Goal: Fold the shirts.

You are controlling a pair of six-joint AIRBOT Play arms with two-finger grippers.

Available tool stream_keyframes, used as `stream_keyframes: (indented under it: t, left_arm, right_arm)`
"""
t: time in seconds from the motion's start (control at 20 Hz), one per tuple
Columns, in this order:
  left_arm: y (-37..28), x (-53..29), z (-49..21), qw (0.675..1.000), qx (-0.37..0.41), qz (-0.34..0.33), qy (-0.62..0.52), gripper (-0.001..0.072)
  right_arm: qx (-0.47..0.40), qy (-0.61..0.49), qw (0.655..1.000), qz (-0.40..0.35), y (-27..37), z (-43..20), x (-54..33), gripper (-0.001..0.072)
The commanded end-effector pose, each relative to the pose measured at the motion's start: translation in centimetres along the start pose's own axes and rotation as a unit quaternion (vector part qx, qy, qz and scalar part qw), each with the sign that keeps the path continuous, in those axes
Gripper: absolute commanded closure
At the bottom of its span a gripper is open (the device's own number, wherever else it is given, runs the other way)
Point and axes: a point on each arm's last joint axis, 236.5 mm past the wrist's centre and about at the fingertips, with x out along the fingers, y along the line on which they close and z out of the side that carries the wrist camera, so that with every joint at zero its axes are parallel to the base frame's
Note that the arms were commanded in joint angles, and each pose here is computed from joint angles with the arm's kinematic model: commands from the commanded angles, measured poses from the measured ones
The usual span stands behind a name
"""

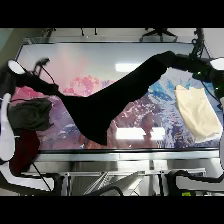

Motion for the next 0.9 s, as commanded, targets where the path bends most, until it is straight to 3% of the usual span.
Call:
stream_keyframes:
  t: [0.0, 0.1, 0.25, 0.55, 0.65, 0.7, 0.85]
  left_arm:
    - [-7.3, -13.0, 5.2, 0.987, 0.065, -0.034, -0.145, 0.0692]
    - [-11.7, -21.2, 5.4, 0.97, 0.105, -0.024, -0.218, 0.0692]
    - [-16.2, -32.8, 3.4, 0.925, 0.141, 0.038, -0.352, 0.0692]
    - [-16.7, -47.2, -5.2, 0.805, 0.123, 0.27, -0.513, 0.0694]
    - [-15.0, -47.4, -5.4, 0.803, 0.1, 0.294, -0.508, 0.0695]
    - [-14.3, -46.3, -4.5, 0.817, 0.098, 0.268, -0.501, 0.0694]
    - [-12.3, -39.2, -0.3, 0.882, 0.107, 0.113, -0.445, 0.0694]
  right_arm:
    - [-0.08, -0.025, 0.995, 0.046, 7.8, 4.0, -4.3, 0.0696]
    - [-0.151, -0.07, 0.984, 0.06, 14.5, 6.9, -9.3, 0.0695]
    - [-0.254, -0.135, 0.958, 0.005, 21.7, 9.3, -17.9, 0.0695]
    - [-0.349, -0.243, 0.894, -0.139, 27.7, 10.2, -30.0, 0.0696]
    - [-0.351, -0.24, 0.891, -0.16, 26.4, 10.7, -29.9, 0.0696]
    - [-0.342, -0.228, 0.897, -0.161, 25.1, 11.0, -28.8, 0.0696]
    - [-0.293, -0.148, 0.931, -0.159, 18.1, 10.8, -22.8, 0.0697]
